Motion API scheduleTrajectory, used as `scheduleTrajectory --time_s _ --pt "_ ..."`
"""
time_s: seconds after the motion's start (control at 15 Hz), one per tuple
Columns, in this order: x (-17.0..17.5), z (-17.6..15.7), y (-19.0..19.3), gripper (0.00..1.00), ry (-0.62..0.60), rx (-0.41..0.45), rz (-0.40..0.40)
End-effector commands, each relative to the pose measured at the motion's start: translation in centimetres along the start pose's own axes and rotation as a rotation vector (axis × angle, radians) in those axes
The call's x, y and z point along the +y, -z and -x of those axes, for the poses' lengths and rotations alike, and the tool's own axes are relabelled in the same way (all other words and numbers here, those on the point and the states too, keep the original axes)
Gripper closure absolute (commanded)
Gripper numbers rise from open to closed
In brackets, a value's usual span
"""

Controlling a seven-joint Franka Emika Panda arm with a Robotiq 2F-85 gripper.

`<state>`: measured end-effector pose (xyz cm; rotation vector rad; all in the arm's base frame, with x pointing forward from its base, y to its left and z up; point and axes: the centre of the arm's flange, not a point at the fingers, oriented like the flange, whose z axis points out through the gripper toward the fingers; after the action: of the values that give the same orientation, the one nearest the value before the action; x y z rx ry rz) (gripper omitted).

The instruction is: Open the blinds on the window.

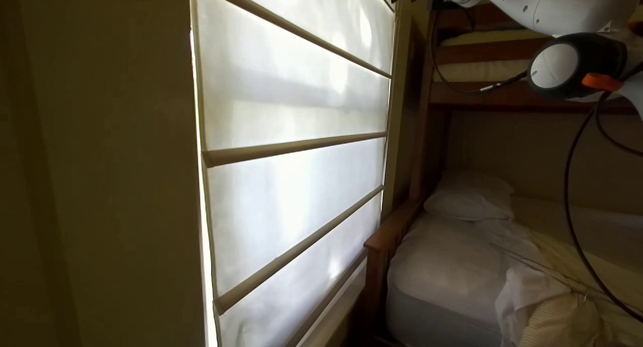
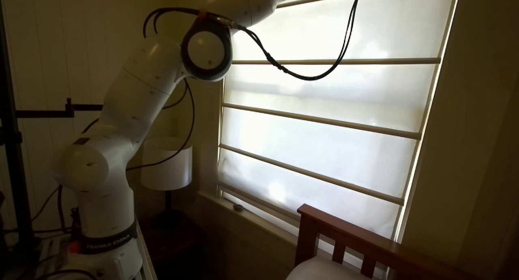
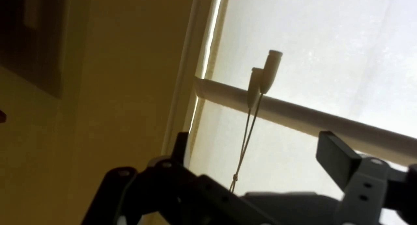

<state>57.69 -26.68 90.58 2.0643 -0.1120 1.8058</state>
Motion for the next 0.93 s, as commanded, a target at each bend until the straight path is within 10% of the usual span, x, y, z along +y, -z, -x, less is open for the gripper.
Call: scheduleTrajectory --time_s 0.0,0.27,0.33,0.87 --pt "-0.4 -0.1 -2.0 0.0 -0.012 0.079 0.025" --pt "-0.7 0.5 -3.4 0.01 -0.037 0.102 0.043" --pt "-0.8 0.7 -3.6 0.26 -0.042 0.103 0.043" --pt "-1.3 0.7 -2.2 0.71 -0.041 0.109 0.052"
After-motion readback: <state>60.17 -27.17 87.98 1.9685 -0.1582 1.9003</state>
